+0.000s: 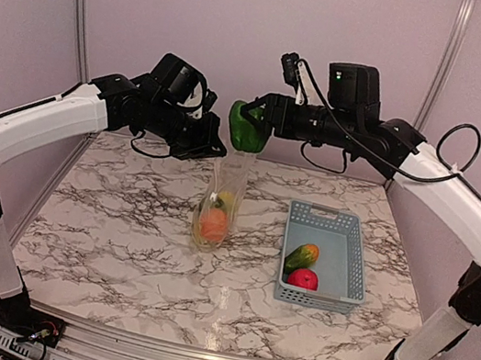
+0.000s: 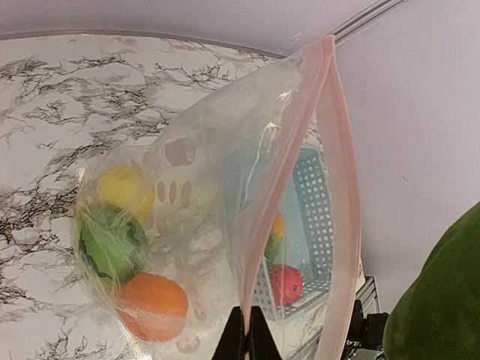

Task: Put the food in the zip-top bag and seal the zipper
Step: Place the fake vegetable in the zipper food storage bag.

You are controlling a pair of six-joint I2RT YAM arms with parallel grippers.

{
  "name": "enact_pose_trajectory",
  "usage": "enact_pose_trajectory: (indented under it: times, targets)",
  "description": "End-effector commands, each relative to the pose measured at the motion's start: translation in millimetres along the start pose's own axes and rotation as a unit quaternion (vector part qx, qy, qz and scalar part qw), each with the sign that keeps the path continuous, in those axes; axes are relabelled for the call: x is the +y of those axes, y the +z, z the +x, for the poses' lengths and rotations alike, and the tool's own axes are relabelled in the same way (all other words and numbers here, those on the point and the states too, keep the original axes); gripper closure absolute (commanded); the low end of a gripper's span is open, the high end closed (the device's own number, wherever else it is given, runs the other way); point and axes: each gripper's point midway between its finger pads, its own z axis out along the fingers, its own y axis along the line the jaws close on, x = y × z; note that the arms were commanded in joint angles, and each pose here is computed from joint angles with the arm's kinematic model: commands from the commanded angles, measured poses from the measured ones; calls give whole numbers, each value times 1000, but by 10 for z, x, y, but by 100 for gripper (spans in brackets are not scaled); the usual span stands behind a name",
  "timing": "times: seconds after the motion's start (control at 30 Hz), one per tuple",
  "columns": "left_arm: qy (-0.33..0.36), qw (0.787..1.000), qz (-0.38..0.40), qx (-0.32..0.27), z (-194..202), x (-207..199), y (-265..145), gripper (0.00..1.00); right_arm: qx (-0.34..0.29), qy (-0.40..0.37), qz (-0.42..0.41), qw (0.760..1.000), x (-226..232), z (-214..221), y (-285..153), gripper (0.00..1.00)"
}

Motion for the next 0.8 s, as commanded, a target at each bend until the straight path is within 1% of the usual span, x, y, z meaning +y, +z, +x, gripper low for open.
enact_pose_trajectory:
  times: [0.0, 0.13, 0.57, 0.77]
  targets:
    - [-2, 1000, 6, -3, -28, -28, -83, 100, -48, -29, -15, 998, 109, -220, 10, 58]
    - [-2, 1000, 6, -3, -27, -27, -93, 100, -59, -39, -13, 997, 88, -230, 60, 58]
    - [2, 1000, 10, 2, -3, -38, -102, 100, -55, -70, -15, 996, 68, -56, 264, 60]
    - [4, 1000, 13, 4, -2, -54, -98, 100, -56, -81, -5, 995, 18, 32, 267, 59]
